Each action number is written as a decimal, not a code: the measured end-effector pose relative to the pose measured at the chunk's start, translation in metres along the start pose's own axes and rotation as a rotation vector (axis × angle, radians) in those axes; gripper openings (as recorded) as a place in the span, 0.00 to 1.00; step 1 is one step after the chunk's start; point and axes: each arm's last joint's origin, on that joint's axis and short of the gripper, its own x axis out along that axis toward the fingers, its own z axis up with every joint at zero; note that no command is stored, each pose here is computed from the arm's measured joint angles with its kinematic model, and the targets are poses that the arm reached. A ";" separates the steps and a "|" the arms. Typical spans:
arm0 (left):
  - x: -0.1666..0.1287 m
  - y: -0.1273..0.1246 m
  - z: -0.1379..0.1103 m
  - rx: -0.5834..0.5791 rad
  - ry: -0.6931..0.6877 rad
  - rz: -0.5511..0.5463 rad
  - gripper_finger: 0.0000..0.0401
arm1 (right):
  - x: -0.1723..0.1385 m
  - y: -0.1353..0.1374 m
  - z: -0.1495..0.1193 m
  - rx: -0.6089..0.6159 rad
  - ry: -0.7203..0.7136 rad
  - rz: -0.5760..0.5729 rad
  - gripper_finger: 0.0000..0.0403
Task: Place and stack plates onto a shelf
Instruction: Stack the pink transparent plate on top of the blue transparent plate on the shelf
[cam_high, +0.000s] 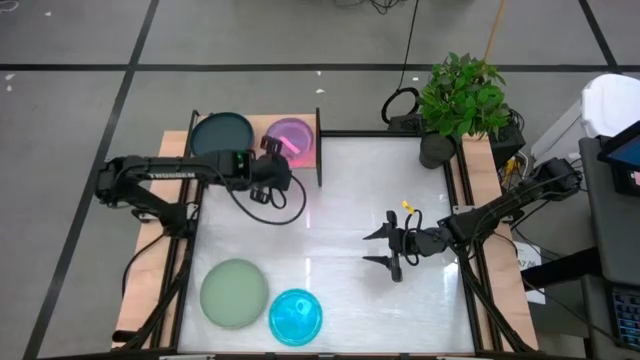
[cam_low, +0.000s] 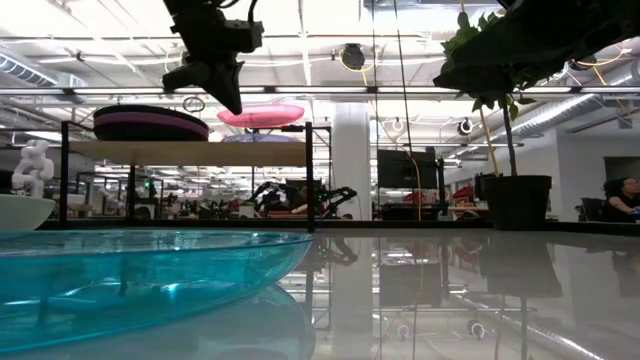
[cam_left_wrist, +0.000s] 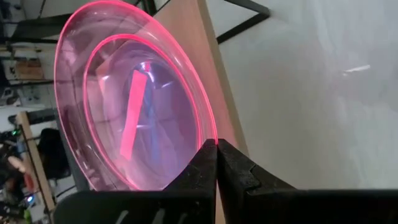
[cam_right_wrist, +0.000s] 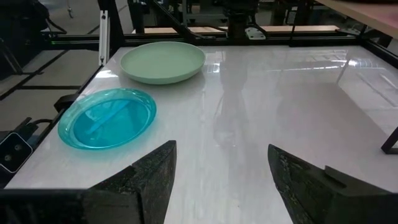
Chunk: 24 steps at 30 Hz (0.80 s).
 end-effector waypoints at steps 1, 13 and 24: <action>0.002 0.002 -0.001 0.004 -0.004 -0.005 0.01 | 0.000 0.000 0.000 0.002 0.000 0.000 0.58; 0.021 0.030 -0.023 -0.084 -0.022 -0.039 0.01 | 0.000 0.000 0.000 0.002 0.001 0.004 0.58; 0.024 0.037 -0.025 -0.146 -0.079 -0.052 0.20 | 0.000 0.000 0.000 0.010 0.001 0.004 0.58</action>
